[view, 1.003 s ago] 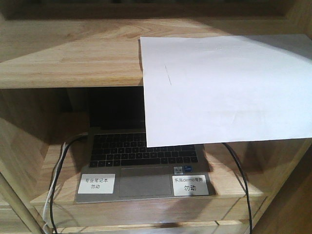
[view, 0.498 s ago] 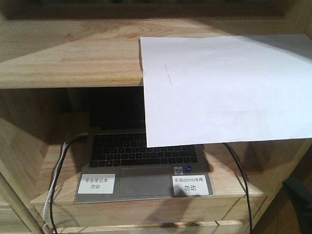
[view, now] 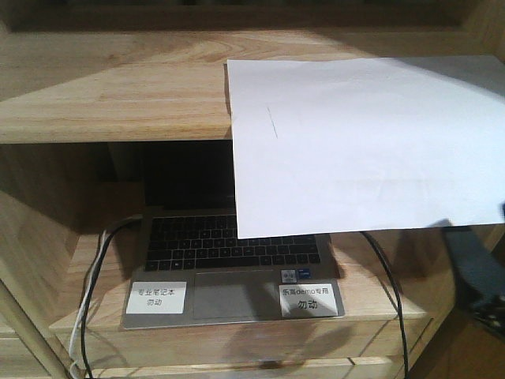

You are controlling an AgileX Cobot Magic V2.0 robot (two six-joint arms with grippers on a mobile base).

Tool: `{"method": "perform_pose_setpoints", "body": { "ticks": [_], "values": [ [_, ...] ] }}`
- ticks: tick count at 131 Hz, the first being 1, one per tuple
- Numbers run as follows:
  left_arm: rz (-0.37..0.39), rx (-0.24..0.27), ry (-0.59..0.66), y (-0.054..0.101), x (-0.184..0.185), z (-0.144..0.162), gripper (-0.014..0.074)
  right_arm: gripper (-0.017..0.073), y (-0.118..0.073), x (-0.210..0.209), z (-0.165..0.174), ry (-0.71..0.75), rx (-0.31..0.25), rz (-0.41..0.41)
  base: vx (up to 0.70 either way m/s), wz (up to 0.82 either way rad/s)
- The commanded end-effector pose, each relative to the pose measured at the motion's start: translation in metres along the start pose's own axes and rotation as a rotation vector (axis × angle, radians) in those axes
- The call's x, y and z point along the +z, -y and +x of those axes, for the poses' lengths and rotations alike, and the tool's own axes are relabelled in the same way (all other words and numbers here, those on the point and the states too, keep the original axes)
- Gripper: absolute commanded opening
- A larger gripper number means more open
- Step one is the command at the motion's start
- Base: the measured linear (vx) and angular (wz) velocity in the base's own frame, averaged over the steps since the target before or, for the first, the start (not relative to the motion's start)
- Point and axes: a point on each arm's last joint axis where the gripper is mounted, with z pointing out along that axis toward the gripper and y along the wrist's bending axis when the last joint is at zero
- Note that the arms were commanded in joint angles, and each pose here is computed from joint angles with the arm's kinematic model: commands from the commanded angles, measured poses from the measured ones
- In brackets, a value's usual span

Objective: Grab stapler and paper to desk for stapling
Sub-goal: 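Grasp the edge of the white paper sheet with the right gripper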

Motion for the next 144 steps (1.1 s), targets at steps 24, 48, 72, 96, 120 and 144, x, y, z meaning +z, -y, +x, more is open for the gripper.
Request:
{"method": "perform_pose_setpoints", "body": {
  "ticks": [24,48,72,96,120,144],
  "values": [
    [-0.001,-0.011,0.123,-0.001,-0.001,-0.017,-0.0006,0.0595,-0.018,0.026,0.000,-0.014,-0.038,-0.184,0.00,0.00],
    [-0.001,-0.011,0.123,-0.001,-0.001,-0.017,-0.0006,0.0595,-0.032,0.040,-0.004,0.008,-0.082,-0.249,0.00,0.00],
    [-0.001,-0.011,0.123,-0.001,-0.001,-0.017,-0.0006,0.0595,-0.033,0.056,-0.007,0.026,-0.077,-0.246,0.00,0.00],
    [-0.001,-0.011,0.123,-0.001,-0.001,-0.017,-0.0006,0.0593,-0.035,0.070,-0.010,0.053,-0.081,-0.253,0.00,0.00],
    [-0.001,-0.011,0.123,-0.001,-0.001,-0.017,-0.0006,0.0542,-0.037,0.072,-0.012,0.069,-0.103,-0.261,0.00,0.00],
    [-0.001,-0.011,0.123,-0.001,-0.001,-0.017,-0.0006,0.0356,-0.037,0.072,-0.011,0.058,-0.107,-0.263,0.00,0.00]
  ]
}}
